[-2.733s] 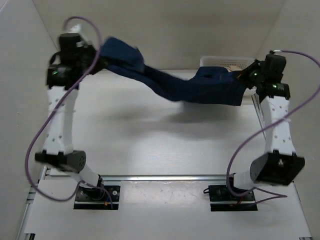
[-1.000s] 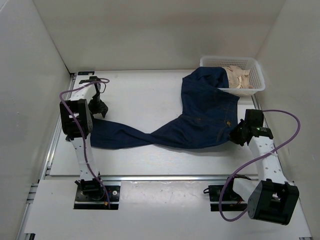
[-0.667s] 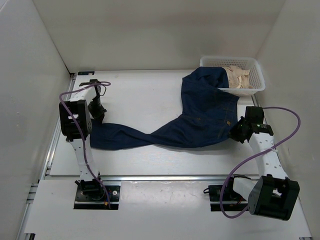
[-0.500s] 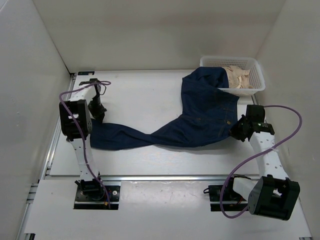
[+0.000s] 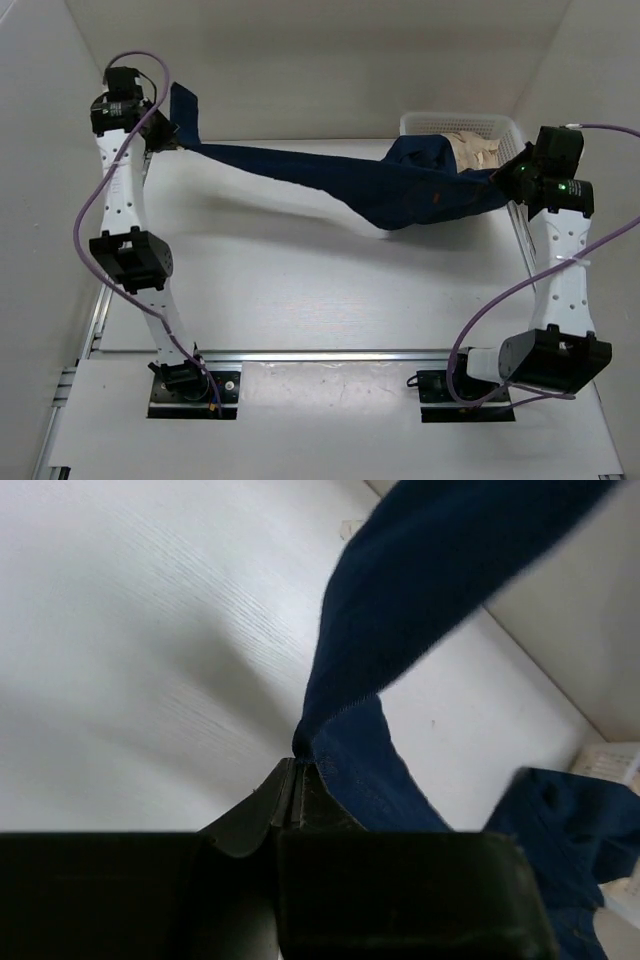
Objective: Fold and stack the trousers
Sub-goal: Flatten the trousers out
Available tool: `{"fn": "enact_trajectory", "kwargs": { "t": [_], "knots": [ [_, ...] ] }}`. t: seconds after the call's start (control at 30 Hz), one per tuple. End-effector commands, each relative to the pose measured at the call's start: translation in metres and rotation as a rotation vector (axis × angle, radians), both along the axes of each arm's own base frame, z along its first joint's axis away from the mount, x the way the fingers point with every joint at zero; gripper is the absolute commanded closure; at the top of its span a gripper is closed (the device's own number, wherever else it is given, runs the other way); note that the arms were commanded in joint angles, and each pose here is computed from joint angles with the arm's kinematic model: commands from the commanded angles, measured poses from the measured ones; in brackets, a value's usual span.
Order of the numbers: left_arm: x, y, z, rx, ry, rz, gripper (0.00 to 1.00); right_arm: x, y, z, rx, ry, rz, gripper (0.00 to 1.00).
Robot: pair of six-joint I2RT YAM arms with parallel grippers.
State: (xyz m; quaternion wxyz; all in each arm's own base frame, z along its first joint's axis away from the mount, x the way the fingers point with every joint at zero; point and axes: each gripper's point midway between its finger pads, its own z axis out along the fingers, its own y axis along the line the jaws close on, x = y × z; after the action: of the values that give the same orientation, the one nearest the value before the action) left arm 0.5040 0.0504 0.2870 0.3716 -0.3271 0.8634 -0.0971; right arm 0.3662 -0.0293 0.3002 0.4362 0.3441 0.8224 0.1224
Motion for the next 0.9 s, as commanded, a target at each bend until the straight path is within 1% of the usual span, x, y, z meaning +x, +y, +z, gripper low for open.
{"fn": "enact_trajectory", "kwargs": {
  "t": [0.0, 0.03, 0.07, 0.1, 0.13, 0.17, 0.2, 0.23, 0.27, 0.3, 0.33, 0.37, 0.4, 0.43, 0.47, 0.5, 0.53, 0.63, 0.67, 0.7, 0.73, 0.77, 0.8, 0.83, 0.87],
  "knots": [
    [-0.037, -0.002, 0.02, -0.045, -0.035, -0.004, 0.9, -0.033, -0.016, -0.004, -0.068, 0.037, -0.061, 1.0],
    [-0.045, 0.003, 0.014, -0.047, -0.025, 0.01, 0.9, -0.042, -0.015, -0.012, -0.074, 0.059, -0.054, 1.0],
    [-0.054, 0.001, 0.007, -0.05, -0.01, 0.01, 0.9, -0.055, -0.015, -0.013, -0.077, 0.046, -0.075, 1.0],
    [-0.073, 0.007, -0.015, -0.046, 0.037, 0.039, 0.9, -0.069, -0.012, -0.044, -0.06, 0.118, -0.077, 1.0],
    [-0.084, 0.008, -0.029, -0.039, 0.067, 0.053, 0.9, -0.084, -0.009, -0.044, -0.063, 0.098, -0.078, 1.0],
    [-0.096, 0.008, -0.043, -0.034, 0.102, 0.063, 0.9, -0.096, -0.006, -0.057, -0.039, 0.121, -0.094, 1.0],
    [-0.126, 0.006, -0.072, -0.042, 0.185, 0.108, 0.9, -0.113, -0.003, -0.088, -0.03, 0.19, -0.092, 1.0],
    [-0.141, 0.006, -0.086, -0.058, 0.217, 0.129, 0.9, -0.129, 0.0, -0.089, -0.019, 0.164, -0.104, 1.0],
    [-0.155, 0.004, -0.099, -0.064, 0.244, 0.146, 0.9, -0.147, -0.001, -0.103, -0.008, 0.211, -0.157, 0.97],
    [-0.184, 0.005, -0.12, -0.09, 0.29, 0.193, 0.79, -0.167, 0.001, -0.118, -0.003, 0.223, -0.173, 0.91],
    [-0.197, 0.006, -0.128, -0.104, 0.308, 0.208, 0.68, -0.178, 0.001, -0.125, -0.002, 0.245, -0.19, 0.76],
    [-0.203, 0.009, -0.13, -0.118, 0.296, 0.206, 0.49, -0.195, 0.001, -0.135, -0.002, 0.31, -0.211, 0.58],
    [-0.21, 0.019, -0.128, -0.126, 0.285, 0.216, 0.33, -0.195, -0.002, -0.135, -0.008, 0.31, -0.232, 0.31],
    [-0.209, 0.025, -0.113, -0.109, 0.238, 0.221, 0.16, -0.198, -0.002, -0.137, -0.017, 0.323, -0.222, 0.19],
    [-0.206, 0.029, -0.103, -0.105, 0.215, 0.217, 0.12, -0.196, -0.005, -0.131, -0.028, 0.307, -0.232, 0.14],
    [-0.204, 0.029, -0.088, -0.096, 0.182, 0.216, 0.12, -0.19, -0.006, -0.126, -0.029, 0.286, -0.233, 0.12],
    [-0.199, 0.035, -0.06, -0.058, 0.115, 0.219, 0.12, -0.183, -0.004, -0.114, -0.024, 0.248, -0.214, 0.12],
    [-0.192, 0.038, -0.022, -0.025, 0.021, 0.212, 0.23, -0.158, 0.003, -0.092, -0.002, 0.169, -0.151, 0.12],
    [-0.192, 0.037, -0.016, -0.01, -0.002, 0.211, 0.3, -0.152, 0.005, -0.087, 0.002, 0.15, -0.13, 0.12],
    [-0.193, 0.037, -0.009, 0.005, -0.021, 0.201, 0.47, -0.141, 0.006, -0.085, 0.004, 0.13, -0.108, 0.16],
    [-0.19, 0.035, -0.008, 0.021, -0.03, 0.176, 0.61, -0.135, 0.009, -0.08, -0.008, 0.114, -0.065, 0.27],
    [-0.192, 0.034, -0.016, 0.016, -0.008, 0.176, 0.74, -0.129, 0.016, -0.077, 0.011, 0.104, -0.016, 0.33],
    [-0.192, 0.032, -0.027, 0.007, 0.021, 0.159, 0.86, -0.123, 0.018, -0.083, 0.018, 0.124, 0.003, 0.41],
    [-0.195, 0.031, -0.039, 0.004, 0.061, 0.15, 0.9, -0.122, 0.021, -0.086, 0.021, 0.137, 0.029, 0.47],
    [-0.199, 0.028, -0.064, -0.024, 0.129, 0.142, 0.9, -0.119, 0.023, -0.086, 0.032, 0.138, 0.042, 0.55]
  ]
}}
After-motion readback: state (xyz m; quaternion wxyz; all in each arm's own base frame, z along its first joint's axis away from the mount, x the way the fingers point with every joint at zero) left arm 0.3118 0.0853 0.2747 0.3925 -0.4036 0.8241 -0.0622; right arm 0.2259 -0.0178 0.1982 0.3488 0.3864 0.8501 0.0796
